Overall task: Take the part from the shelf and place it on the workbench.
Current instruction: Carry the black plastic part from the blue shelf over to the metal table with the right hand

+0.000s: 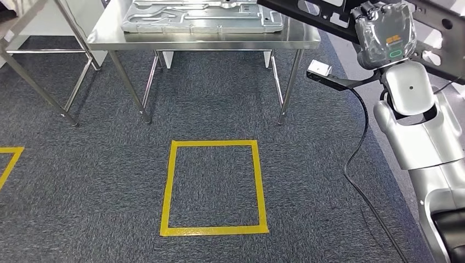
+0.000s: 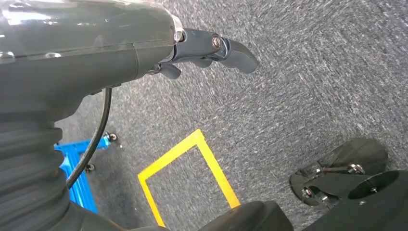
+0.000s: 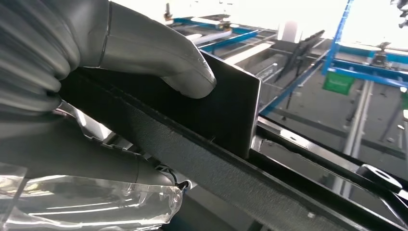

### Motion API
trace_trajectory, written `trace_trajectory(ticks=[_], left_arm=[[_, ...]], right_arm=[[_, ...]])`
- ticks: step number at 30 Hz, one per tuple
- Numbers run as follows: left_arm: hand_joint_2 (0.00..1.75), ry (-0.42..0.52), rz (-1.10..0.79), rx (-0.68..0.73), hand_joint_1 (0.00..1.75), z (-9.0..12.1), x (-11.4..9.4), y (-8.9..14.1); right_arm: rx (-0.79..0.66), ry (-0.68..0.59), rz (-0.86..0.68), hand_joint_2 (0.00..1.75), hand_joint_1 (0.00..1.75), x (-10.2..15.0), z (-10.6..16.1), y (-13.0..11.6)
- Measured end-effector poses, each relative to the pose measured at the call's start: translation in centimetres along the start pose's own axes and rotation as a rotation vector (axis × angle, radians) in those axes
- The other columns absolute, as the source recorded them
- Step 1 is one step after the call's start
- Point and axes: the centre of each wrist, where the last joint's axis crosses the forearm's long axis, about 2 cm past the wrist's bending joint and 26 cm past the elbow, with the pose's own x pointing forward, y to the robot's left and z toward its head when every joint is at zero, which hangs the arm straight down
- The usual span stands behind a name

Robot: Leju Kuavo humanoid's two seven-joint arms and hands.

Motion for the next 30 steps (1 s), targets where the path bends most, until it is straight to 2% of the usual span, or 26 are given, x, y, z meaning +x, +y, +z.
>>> trace_trajectory(ticks=[11,21,30], left_arm=[[1.75,-0.004,0.011,0.002,0.0,0.0,-0.02,0.02],[1.75,-0.031,0.041,0.008,0.0,-0.03,0.41,0.0],[1.75,-0.019,0.057,-0.002,0.0,-0.04,0.46,0.0]], right_arm=[[0.004,-0.002,-0.013,1.75,1.75,0.62,0.29,0.29],[-0.011,0.01,0.001,1.75,1.75,0.18,-0.16,0.06],[-0.003,0.019,0.018,1.75,1.75,0.15,-0.2,0.07]])
